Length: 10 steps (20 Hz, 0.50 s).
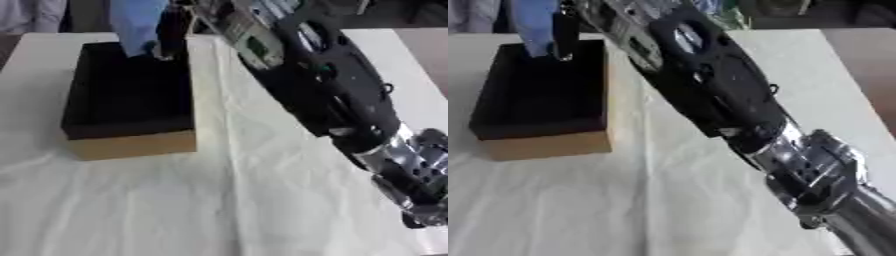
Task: Pick up objects on the table and place them in the box.
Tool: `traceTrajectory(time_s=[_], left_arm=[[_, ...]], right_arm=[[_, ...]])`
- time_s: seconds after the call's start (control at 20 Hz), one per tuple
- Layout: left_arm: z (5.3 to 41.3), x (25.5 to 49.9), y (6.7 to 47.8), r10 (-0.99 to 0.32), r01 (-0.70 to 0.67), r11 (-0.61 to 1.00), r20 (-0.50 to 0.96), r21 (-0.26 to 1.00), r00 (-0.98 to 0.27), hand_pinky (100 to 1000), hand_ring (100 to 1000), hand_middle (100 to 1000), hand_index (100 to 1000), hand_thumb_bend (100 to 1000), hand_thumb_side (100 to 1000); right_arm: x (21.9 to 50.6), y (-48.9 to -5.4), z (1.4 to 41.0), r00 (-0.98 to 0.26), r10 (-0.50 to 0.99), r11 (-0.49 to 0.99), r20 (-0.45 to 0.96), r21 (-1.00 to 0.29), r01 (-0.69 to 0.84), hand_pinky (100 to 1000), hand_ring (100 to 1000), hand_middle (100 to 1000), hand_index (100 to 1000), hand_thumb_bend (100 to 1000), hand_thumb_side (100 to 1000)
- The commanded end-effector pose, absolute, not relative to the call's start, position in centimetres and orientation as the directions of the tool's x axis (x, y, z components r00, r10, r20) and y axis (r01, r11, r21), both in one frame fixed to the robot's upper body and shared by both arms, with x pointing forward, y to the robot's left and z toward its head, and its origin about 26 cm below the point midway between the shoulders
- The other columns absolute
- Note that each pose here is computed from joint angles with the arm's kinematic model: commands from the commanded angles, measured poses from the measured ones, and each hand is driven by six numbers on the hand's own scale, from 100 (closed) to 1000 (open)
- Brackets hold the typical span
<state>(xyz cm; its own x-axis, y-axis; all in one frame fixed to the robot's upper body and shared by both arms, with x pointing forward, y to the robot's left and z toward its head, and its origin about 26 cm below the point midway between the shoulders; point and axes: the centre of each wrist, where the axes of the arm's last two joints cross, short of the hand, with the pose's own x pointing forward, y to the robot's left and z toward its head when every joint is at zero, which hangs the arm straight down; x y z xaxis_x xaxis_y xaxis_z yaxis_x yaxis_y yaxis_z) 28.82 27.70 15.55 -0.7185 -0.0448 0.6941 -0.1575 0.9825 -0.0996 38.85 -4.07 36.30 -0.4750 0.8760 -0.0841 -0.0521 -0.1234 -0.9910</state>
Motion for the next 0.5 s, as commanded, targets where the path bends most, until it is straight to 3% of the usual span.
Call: traceTrajectory(time_s=[0.05,0.3,0.5], left_arm=[[16.3,28.7,27.6,-0.045,-0.147,0.985,0.677,-0.094,-0.735,985,604,668,859,100,650],[16.3,28.7,27.6,-0.044,-0.146,0.985,0.678,-0.094,-0.734,985,605,668,859,100,651],[16.2,28.7,27.5,-0.043,-0.143,0.985,0.68,-0.092,-0.732,986,605,667,859,100,651]], right_arm=[[38.7,-3.5,36.5,-0.482,0.874,-0.123,-0.062,-0.988,-0.097,829,765,591,716,100,100],[39.0,-3.1,35.8,-0.508,0.856,-0.188,-0.094,-0.973,-0.136,878,860,769,827,100,100],[39.6,-3.0,35.2,-0.489,0.858,-0.243,-0.157,-0.963,-0.116,904,903,834,880,181,100]])
